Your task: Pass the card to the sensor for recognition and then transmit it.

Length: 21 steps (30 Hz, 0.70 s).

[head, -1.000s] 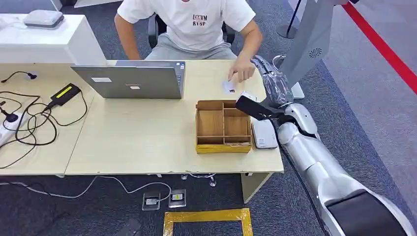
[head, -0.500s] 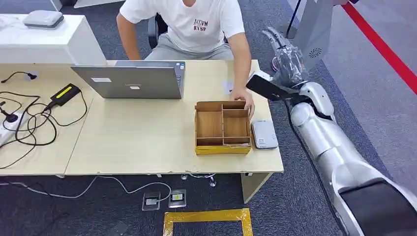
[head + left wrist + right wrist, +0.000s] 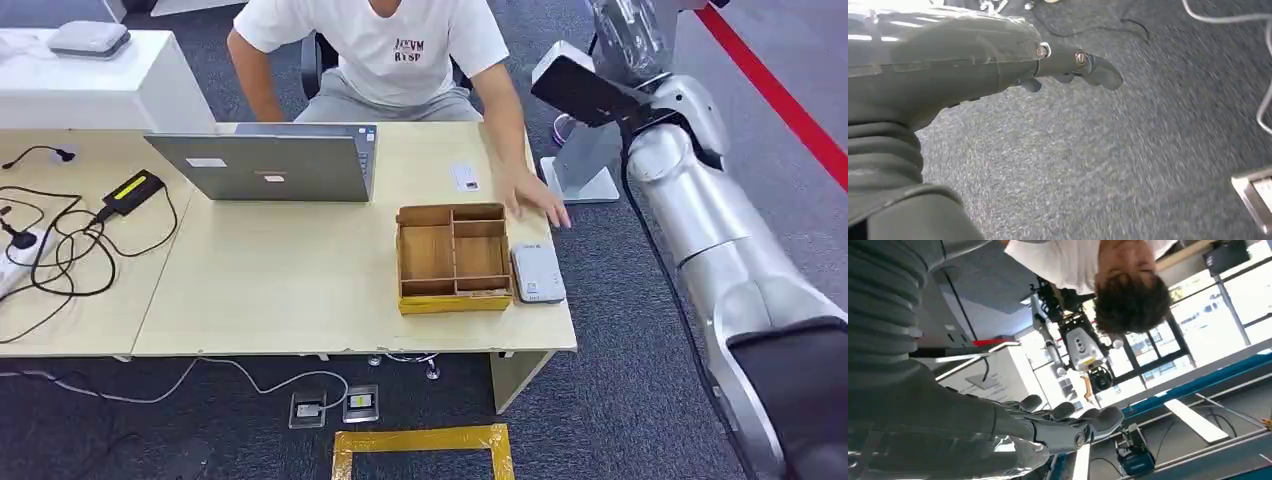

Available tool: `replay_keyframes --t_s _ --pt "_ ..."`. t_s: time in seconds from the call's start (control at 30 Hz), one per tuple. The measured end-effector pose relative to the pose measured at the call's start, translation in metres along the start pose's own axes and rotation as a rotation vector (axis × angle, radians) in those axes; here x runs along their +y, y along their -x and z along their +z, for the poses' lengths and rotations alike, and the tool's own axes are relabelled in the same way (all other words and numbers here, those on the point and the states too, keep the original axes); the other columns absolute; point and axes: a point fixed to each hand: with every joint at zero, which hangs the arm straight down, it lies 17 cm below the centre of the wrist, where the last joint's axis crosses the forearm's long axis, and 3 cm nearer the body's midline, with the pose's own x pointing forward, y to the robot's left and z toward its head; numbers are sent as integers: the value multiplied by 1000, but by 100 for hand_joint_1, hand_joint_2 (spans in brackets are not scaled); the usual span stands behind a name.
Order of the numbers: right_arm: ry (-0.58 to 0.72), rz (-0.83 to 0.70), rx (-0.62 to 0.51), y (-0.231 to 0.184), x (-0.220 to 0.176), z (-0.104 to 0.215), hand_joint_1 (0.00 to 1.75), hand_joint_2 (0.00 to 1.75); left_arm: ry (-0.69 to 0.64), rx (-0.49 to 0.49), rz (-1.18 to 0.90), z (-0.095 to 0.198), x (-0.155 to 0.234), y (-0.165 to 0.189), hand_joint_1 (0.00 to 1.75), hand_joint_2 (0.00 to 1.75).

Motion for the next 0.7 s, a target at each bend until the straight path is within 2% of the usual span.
replay_keyframes --t_s 0.1,0.23,0.3,0.4,0.53,0.7 --pt "15 -119 -7 -9 -19 -9 0 175 -27 0 36 -1 8 1 0 0" --pt "-14 -276 -5 -21 -17 -10 0 175 -48 -6 81 -2 12 -2 0 0" --pt "-74 -369 10 -28 5 -2 0 175 -60 -10 106 -2 13 -4 0 0" --pt "-208 -539 25 -44 63 29 0 175 -65 -17 140 -2 11 -8 0 0" --pt "-258 -623 45 -60 118 73 0 175 -62 -22 159 -2 8 -14 0 0" --pt "-250 -634 37 -73 129 93 0 175 -63 -30 177 -3 7 -22 0 0"
